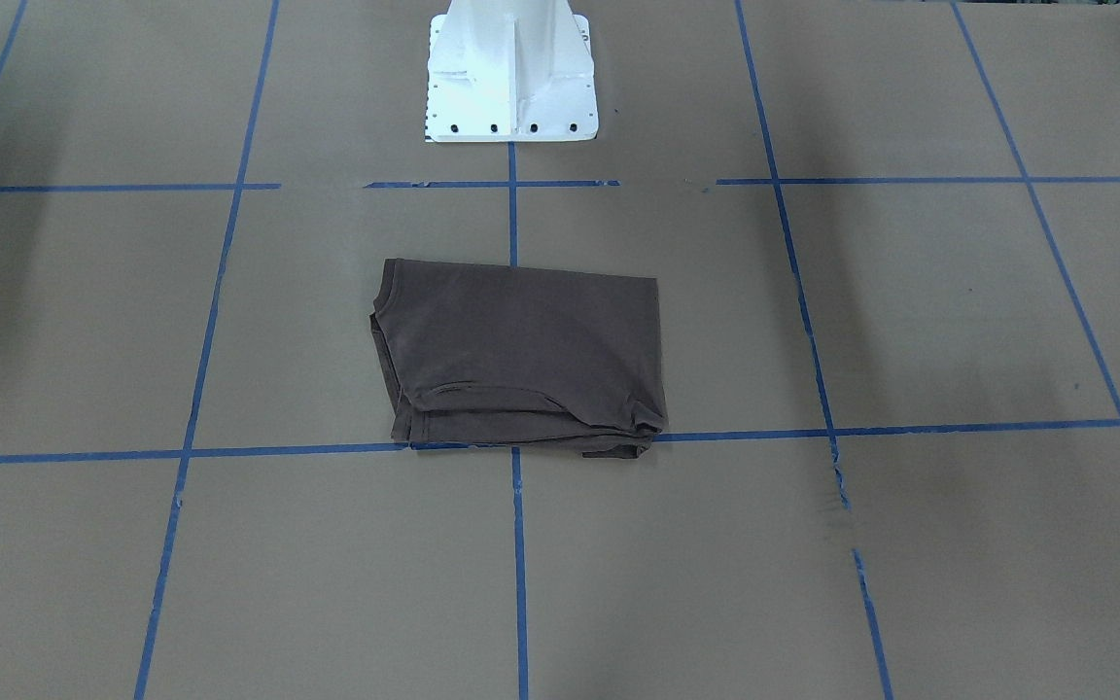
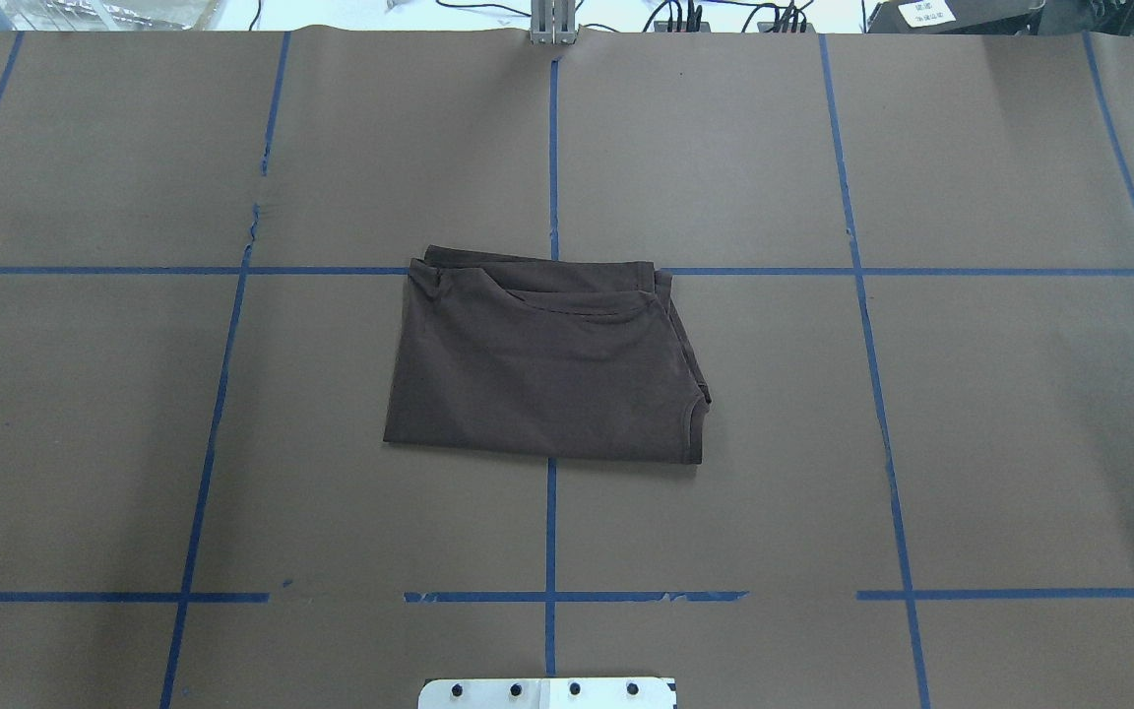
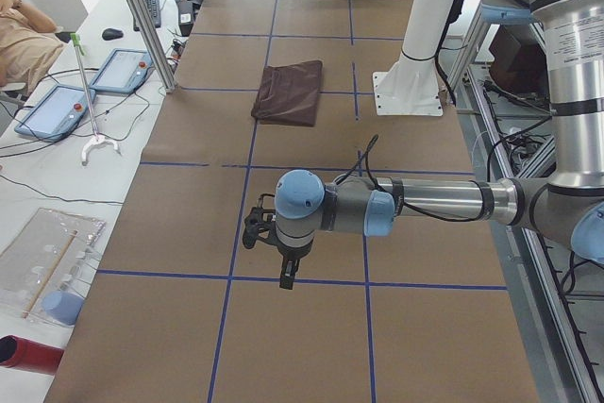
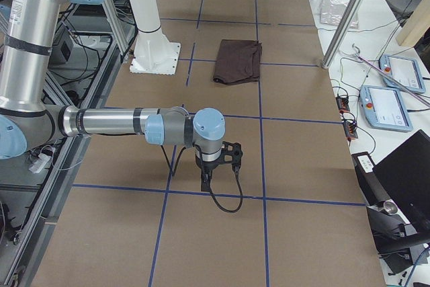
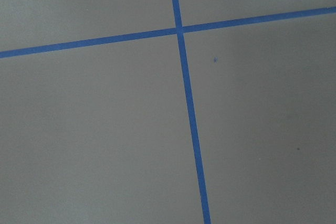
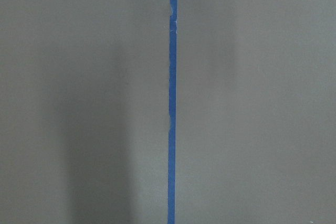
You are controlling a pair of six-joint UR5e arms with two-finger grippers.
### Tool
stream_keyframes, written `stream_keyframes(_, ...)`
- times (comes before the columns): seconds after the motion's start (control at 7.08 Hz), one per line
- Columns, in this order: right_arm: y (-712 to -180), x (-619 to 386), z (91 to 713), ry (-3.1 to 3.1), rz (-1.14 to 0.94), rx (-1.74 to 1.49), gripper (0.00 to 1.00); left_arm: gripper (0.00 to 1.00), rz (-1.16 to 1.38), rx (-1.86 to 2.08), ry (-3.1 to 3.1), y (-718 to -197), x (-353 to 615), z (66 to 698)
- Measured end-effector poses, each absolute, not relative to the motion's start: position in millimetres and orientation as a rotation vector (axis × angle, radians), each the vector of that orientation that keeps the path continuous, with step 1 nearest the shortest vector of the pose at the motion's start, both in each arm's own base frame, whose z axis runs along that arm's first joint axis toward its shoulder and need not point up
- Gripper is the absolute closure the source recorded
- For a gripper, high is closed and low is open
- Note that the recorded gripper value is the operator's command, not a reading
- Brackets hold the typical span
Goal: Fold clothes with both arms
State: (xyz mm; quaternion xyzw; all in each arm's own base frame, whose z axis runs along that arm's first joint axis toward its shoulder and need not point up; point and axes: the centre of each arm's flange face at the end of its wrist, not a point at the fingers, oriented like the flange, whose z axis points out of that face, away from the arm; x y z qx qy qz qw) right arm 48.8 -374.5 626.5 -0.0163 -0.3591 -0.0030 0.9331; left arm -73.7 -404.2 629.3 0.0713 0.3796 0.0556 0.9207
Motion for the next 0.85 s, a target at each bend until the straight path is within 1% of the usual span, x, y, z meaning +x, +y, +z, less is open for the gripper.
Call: stream_keyframes(0.85, -376.2, 48.7, 625.2, -0.73, -0.013, -0.025, 0.0, 0.0, 0.119, 0.161, 0.774, -402.4, -73.9, 621.5)
